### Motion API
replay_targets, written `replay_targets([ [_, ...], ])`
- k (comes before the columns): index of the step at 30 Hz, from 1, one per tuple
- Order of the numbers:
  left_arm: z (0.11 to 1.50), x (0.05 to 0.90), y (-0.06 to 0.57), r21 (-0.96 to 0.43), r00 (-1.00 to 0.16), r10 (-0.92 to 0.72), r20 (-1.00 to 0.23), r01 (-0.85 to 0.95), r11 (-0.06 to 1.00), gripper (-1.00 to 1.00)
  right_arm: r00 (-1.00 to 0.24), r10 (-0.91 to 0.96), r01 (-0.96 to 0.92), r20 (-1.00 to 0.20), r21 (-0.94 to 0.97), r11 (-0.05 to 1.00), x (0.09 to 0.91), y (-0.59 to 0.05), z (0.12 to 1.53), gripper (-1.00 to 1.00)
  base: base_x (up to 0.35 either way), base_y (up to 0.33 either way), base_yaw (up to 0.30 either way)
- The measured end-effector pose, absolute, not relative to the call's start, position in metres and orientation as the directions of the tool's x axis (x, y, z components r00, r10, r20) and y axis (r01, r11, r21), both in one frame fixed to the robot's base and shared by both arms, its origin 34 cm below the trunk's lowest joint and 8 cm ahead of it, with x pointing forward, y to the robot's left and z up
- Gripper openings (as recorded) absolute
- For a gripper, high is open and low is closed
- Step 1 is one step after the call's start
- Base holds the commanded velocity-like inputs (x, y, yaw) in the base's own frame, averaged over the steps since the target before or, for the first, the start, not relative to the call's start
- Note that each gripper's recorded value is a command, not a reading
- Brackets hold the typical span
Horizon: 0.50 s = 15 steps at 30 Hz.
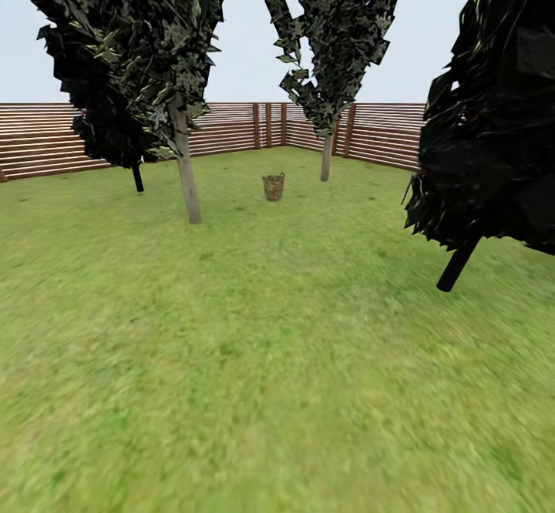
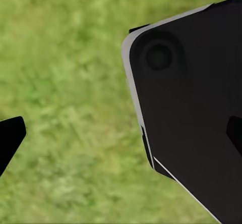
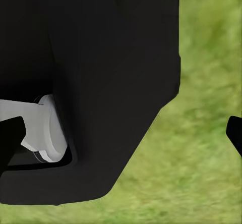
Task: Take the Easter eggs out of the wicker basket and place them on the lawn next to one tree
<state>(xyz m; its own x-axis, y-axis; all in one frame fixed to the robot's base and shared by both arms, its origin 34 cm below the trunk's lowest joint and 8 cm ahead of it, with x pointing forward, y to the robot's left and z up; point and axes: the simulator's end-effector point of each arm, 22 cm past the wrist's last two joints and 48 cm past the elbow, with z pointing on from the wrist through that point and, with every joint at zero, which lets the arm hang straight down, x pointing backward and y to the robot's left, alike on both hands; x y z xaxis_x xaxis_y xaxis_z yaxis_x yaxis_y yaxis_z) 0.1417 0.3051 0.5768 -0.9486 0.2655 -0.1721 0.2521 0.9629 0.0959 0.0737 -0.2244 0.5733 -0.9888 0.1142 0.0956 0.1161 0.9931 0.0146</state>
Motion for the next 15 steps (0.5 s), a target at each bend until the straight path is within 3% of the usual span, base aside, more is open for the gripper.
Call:
replay_targets([
  [15,0.5768,0.1417,0.3051,0.096,-0.949,0.266,-0.172,0.252,0.963,1.0,-0.989,0.114,0.116,0.096,0.015,0.993,0.0736,-0.2244,0.5733,1.0,0.34,0.028,0.0],
])
